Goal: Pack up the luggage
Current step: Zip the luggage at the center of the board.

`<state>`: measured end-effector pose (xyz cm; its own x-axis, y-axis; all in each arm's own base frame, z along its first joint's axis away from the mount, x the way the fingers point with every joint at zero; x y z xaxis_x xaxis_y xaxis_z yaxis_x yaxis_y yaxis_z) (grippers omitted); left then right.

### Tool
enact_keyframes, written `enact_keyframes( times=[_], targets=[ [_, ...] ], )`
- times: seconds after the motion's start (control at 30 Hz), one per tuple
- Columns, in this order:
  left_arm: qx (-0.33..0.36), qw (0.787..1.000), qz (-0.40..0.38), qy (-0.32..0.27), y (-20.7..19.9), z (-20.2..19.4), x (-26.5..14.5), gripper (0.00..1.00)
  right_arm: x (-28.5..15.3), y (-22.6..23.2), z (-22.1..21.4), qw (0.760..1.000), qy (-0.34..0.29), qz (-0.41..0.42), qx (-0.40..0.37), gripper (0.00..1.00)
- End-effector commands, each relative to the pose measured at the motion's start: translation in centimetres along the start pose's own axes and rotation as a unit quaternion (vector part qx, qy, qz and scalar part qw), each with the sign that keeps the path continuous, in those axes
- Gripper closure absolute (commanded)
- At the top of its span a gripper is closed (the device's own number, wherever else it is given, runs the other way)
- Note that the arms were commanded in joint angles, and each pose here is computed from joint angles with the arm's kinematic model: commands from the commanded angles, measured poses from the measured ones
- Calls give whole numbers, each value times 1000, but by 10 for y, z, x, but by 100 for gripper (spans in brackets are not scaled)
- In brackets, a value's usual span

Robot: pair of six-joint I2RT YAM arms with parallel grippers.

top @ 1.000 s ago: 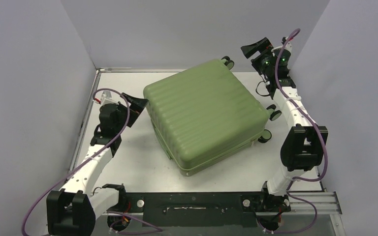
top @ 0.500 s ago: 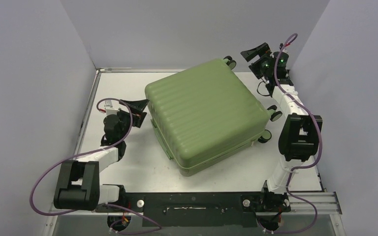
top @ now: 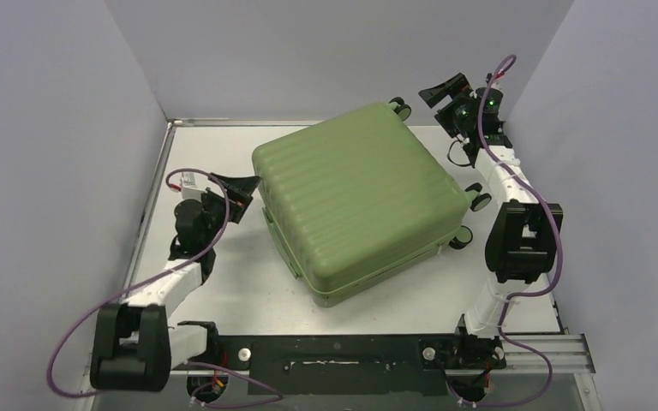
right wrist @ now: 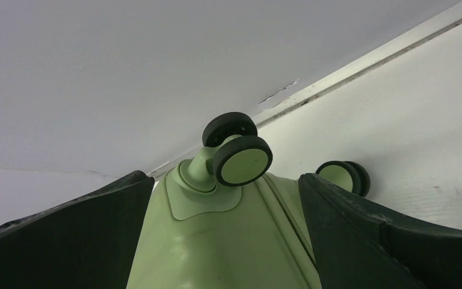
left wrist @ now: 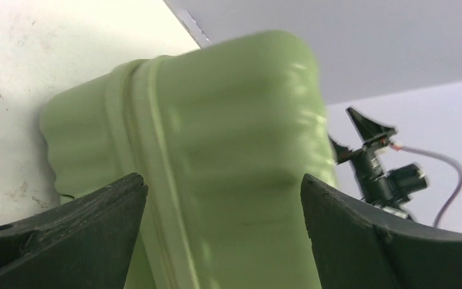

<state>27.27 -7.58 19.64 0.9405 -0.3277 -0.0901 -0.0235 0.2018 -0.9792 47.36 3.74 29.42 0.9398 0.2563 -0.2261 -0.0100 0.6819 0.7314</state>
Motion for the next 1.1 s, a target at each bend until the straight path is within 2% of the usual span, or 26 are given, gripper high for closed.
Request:
enact_keyframes(
  times=[0.0, 0.13, 0.23, 0.3, 0.37, 0.53, 0.67, 0.8, 0.9, 0.97, 1.07],
  targets=[
    [173, 985, 5, 26, -52, 4, -24, 3, -50, 64, 55, 992, -107, 15, -63, 3],
    [266, 956, 116, 33, -50, -4, -49, 3, -73, 91, 60, 987, -129, -15, -91, 3],
    [339, 933, 119, 26, -63, -20, -77, 3, -92, 117, 45, 982, -142, -13, -122, 2],
    [364, 925, 107, 29, -71, -33, -95, 3, -107, 130, 29, 981, -142, 7, -133, 2],
    [377, 920, 95, 56, -74, -47, -112, 3, -120, 137, 0, 982, -116, 33, -144, 3],
    [391, 899, 93, 173, -69, -92, -139, 3, -157, 141, -71, 970, -40, 87, -222, 4],
    [407, 889, 63, 202, -70, -117, -161, 3, -191, 114, -99, 963, 12, 96, -251, 4],
    [402, 889, 68, 208, -51, -122, -171, 3, -222, 94, -105, 956, 16, 80, -281, 4],
    [373, 903, 81, 197, -33, -120, -175, 8, -241, 90, -101, 952, 9, 70, -298, 4],
    [354, 912, 95, 182, -23, -116, -177, 18, -253, 88, -98, 949, 6, 66, -307, 4],
    [347, 915, 118, 165, -10, -112, -179, 38, -267, 85, -97, 948, -7, 69, -309, 4]
  ],
)
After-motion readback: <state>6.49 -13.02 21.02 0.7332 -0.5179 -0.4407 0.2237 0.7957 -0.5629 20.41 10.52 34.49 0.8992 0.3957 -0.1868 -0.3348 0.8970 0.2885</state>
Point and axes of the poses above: each gripper's point midway between its finger pads, its own x axis out along the fingers, its own y axis along the line the jaws close on, z = x × y, the point moved 10 cm from there along -x, back along the fingers, and after that the axes turned 6 degrees about -x, right-handed, at the moved point
